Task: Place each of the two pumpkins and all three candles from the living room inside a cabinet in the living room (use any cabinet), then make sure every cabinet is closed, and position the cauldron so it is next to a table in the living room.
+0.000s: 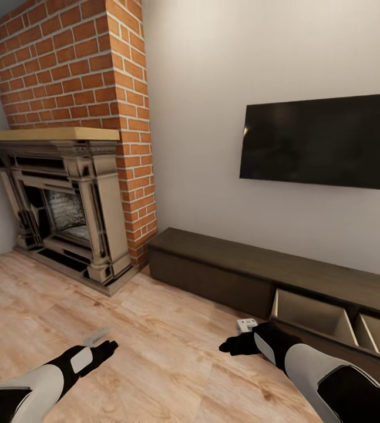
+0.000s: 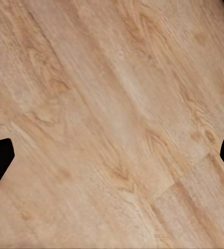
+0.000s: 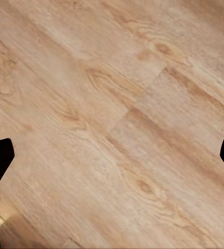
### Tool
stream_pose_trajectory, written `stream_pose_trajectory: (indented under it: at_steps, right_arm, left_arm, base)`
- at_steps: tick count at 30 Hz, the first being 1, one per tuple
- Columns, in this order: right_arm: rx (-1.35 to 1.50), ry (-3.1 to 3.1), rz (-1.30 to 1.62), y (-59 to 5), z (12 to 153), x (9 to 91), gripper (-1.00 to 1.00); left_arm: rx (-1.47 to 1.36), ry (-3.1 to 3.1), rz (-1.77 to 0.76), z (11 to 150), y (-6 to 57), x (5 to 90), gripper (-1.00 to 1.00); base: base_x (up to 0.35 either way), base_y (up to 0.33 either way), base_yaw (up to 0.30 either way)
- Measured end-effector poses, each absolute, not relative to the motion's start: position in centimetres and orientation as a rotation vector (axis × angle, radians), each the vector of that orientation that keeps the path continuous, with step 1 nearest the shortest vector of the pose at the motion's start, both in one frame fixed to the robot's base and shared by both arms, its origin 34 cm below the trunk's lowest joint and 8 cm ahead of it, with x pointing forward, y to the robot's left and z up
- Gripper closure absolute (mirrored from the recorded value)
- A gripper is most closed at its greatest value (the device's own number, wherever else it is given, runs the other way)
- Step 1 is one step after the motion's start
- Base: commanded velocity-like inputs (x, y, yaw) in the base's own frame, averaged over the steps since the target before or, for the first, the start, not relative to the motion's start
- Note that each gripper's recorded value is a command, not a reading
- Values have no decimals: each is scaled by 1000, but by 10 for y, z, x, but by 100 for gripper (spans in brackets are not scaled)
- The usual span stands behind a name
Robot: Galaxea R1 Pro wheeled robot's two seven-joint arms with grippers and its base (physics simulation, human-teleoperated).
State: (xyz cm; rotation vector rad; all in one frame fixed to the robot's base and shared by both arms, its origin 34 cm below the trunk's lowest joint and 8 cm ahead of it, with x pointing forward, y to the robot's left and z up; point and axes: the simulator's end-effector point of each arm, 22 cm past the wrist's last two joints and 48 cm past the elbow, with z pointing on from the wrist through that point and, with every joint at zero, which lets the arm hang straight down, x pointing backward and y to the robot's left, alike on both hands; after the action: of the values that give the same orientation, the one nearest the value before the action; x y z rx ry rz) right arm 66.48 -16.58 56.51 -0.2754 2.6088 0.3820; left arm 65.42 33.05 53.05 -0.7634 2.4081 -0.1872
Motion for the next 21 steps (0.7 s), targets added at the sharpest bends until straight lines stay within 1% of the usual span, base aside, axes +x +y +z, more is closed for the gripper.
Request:
stream_pose_trajectory:
  at_steps: [18, 21]
  right_arm:
    - [-277, 2608, 381, -166, 565, 665, -100]
    - [-278, 2607, 381, -166, 566, 665, -100]
  left_arm:
    - [-753, 2383, -200, 530, 311, 657, -100]
    - [-754, 2383, -201, 529, 311, 657, -100]
  base:
    - [0, 0, 291]
    - [99, 0, 267]
